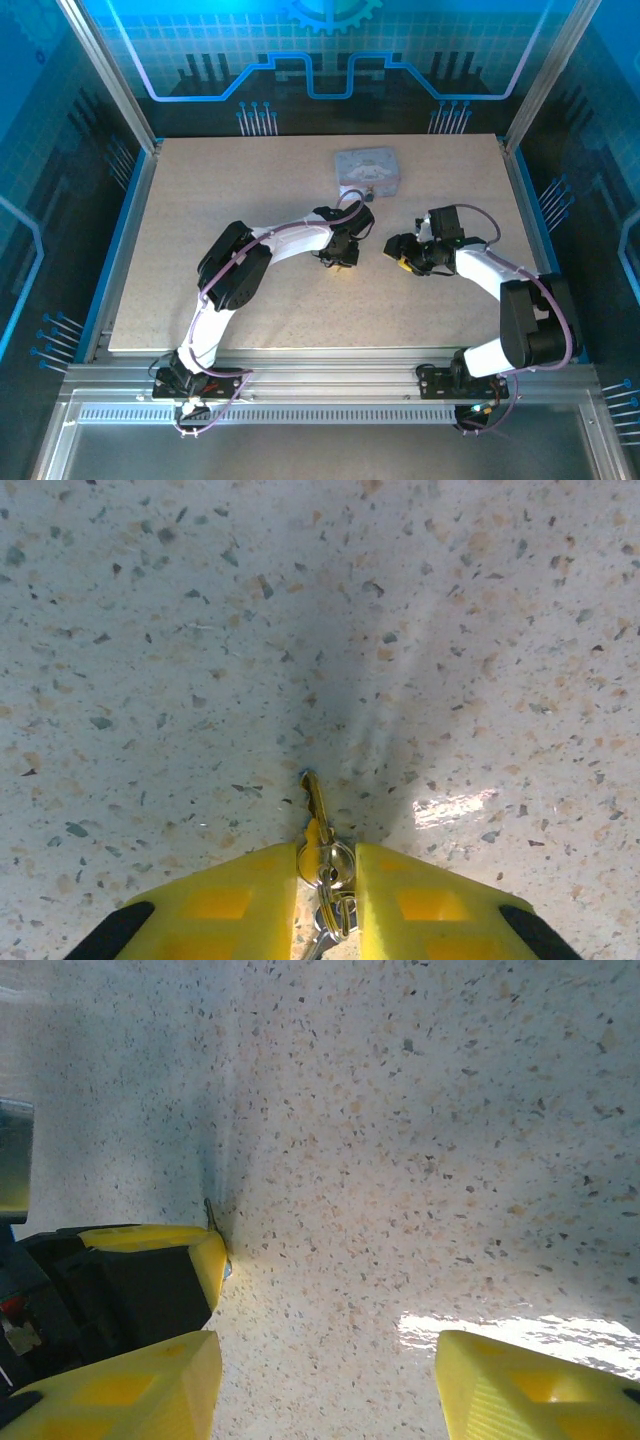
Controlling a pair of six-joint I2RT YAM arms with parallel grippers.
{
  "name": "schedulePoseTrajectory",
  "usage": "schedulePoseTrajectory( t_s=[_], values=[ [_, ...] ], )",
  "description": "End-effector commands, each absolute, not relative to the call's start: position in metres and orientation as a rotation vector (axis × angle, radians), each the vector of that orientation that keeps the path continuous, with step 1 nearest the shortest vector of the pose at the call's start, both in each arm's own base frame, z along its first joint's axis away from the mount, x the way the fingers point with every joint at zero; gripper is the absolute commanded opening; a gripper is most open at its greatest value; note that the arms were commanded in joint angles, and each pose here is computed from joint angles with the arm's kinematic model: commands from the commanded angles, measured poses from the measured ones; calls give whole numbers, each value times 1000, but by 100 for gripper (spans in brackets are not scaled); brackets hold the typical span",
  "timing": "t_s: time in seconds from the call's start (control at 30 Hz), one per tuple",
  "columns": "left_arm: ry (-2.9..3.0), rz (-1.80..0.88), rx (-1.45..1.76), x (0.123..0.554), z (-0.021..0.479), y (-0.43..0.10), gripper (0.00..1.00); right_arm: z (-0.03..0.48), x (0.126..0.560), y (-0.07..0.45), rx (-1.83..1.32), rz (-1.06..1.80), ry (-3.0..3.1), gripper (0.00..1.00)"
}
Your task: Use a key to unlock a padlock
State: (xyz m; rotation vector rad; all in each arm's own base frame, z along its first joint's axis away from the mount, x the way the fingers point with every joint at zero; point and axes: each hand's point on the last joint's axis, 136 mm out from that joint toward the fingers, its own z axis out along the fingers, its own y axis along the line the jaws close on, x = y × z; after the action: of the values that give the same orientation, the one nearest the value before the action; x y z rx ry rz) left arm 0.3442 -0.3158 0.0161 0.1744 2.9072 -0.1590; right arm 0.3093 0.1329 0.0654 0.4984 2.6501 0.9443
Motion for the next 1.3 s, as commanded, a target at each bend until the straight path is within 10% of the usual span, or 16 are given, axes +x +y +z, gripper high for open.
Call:
schedulePoseTrajectory(
  t_s=[0.0, 1.27],
  values=[
    [2938, -144, 226, 335, 3, -322, 20, 67, 303, 130, 500, 963, 2655, 59],
    [2629, -418, 708, 337, 49, -353, 6, 72, 302, 118, 625, 1100, 2581, 59]
  ],
)
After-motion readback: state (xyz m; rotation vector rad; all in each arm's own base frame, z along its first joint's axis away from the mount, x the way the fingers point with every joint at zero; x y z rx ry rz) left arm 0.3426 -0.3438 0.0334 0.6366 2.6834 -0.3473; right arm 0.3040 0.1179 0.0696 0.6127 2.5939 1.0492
